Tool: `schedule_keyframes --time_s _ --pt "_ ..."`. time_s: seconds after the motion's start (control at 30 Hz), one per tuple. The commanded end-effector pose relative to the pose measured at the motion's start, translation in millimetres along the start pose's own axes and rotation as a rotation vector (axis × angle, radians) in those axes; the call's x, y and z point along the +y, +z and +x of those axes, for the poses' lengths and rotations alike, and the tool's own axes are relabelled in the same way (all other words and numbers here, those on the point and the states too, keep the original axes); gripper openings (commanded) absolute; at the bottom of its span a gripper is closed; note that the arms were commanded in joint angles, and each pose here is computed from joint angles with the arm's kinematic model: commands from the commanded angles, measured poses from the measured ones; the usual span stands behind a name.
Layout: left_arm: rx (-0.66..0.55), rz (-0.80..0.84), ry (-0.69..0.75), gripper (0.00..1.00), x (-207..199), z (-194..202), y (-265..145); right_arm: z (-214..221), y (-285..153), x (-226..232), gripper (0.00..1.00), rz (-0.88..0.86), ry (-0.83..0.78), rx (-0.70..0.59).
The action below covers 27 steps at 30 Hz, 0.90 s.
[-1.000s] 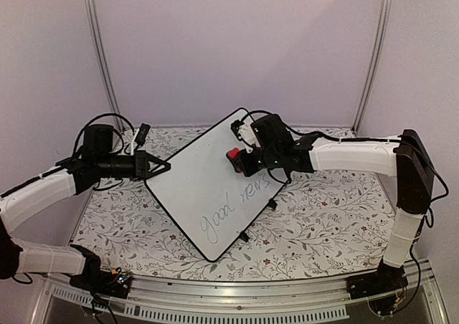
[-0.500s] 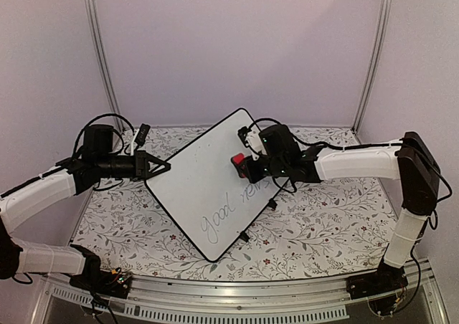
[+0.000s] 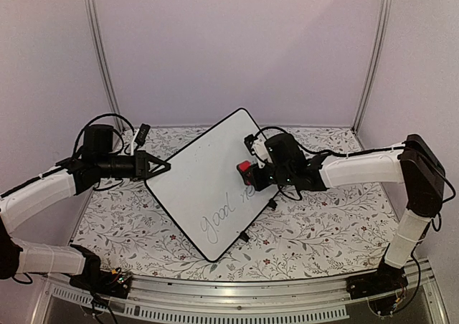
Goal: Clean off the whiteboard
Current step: Erase the whiteboard at the center of the board.
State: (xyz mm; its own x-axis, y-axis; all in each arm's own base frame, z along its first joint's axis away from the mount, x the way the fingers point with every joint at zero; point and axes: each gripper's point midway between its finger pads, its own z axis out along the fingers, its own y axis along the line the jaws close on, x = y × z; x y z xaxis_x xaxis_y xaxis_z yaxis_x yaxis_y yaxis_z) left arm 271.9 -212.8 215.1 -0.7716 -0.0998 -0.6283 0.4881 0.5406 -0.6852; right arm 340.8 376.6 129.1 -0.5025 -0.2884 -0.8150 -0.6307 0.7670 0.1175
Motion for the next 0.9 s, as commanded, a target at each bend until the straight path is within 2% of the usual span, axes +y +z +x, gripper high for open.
schedule_keyframes --time_s 0.0,0.57,0.87 --pt "0.021 0.075 0.063 0.00 -13.2 4.7 1.1 67.6 4.4 -16.5 0.00 0.042 0.003 0.199" --pt "0.021 0.078 0.063 0.00 -14.2 4.4 0.8 88.8 -5.7 -20.4 0.00 0.046 0.017 0.224" --pt "0.020 0.078 0.065 0.00 -14.1 4.2 0.7 83.2 -11.0 -21.0 0.00 0.049 0.022 0.206"
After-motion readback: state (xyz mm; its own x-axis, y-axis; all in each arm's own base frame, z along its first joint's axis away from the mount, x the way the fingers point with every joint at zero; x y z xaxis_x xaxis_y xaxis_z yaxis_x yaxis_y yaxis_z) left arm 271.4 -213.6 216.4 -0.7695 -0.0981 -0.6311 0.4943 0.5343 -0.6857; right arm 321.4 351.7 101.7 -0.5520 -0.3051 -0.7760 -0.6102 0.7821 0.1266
